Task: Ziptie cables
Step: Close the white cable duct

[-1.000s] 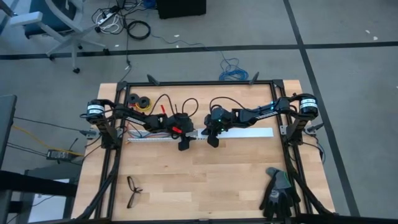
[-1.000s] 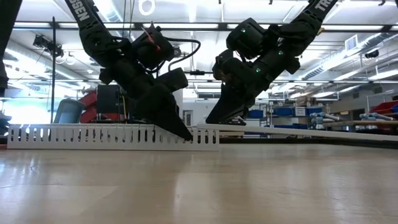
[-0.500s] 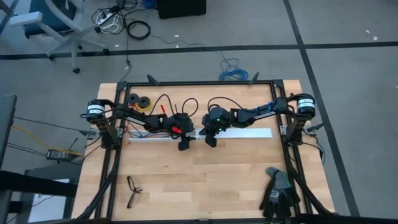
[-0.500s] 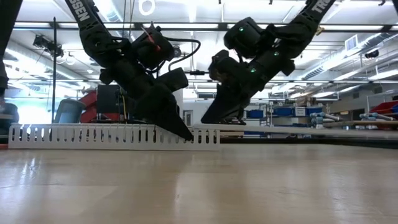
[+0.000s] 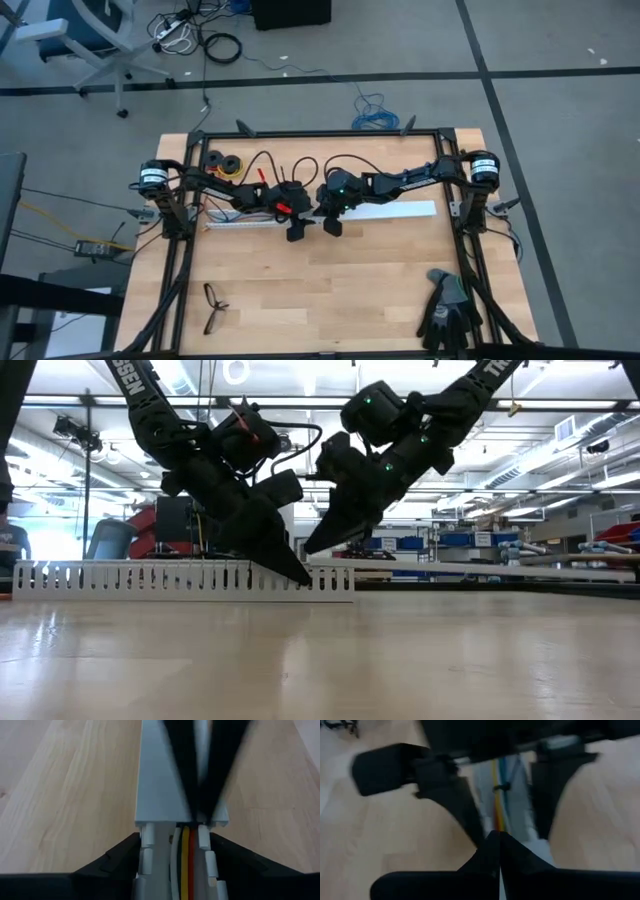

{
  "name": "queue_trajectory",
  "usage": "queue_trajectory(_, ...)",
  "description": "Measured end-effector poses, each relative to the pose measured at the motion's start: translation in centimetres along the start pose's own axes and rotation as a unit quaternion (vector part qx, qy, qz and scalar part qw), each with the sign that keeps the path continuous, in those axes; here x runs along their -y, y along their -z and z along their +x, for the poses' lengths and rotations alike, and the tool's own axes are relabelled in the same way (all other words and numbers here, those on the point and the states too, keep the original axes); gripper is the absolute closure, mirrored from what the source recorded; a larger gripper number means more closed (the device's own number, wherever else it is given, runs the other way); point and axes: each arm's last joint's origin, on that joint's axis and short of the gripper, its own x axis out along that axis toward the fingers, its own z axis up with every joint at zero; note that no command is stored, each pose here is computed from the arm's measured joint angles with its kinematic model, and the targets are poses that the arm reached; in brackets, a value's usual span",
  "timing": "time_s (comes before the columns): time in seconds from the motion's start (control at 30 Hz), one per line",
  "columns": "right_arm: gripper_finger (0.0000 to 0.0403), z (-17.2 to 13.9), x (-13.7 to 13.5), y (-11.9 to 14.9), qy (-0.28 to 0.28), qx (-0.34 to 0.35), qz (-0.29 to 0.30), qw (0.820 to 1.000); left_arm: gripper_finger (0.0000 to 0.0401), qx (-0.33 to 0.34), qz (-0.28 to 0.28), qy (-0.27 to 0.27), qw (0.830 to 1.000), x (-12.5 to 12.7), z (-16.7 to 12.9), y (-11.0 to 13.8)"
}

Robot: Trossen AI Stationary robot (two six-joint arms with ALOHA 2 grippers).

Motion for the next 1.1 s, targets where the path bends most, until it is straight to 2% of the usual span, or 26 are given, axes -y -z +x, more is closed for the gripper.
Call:
queue_trajectory(0.17,0.0403,-0.1,0.2,0.1,0.004,-0.006,0.006,1.0,0.0138,0.0,-0.018,0.007,1.0,0.0,0.0,0.0)
queue_trajectory(0.4,0.0403,-0.2,0.1,-0.2,0.001,0.004,0.001,1.0,0.0085,0.017,-0.01,0.008,1.0,0.0,0.0,-0.7)
queue_trajectory(0.6,0.0403,-0.3,0.1,-0.2,-0.01,0.003,0.004,1.0,0.008,0.005,0.006,0.008,1.0,0.0,-0.2,-1.4)
queue_trajectory(0.9,0.0403,-2.0,-0.2,-1.3,-0.004,0.015,-0.007,1.0,0.008,-0.036,0.012,0.0,0.999,0.3,-2.8,-1.8)
queue_trajectory(1.1,0.0403,-2.4,-0.1,-1.3,0.004,0.008,-0.007,1.0,0.008,-0.057,-0.023,-0.008,0.998,0.4,-2.7,0.9)
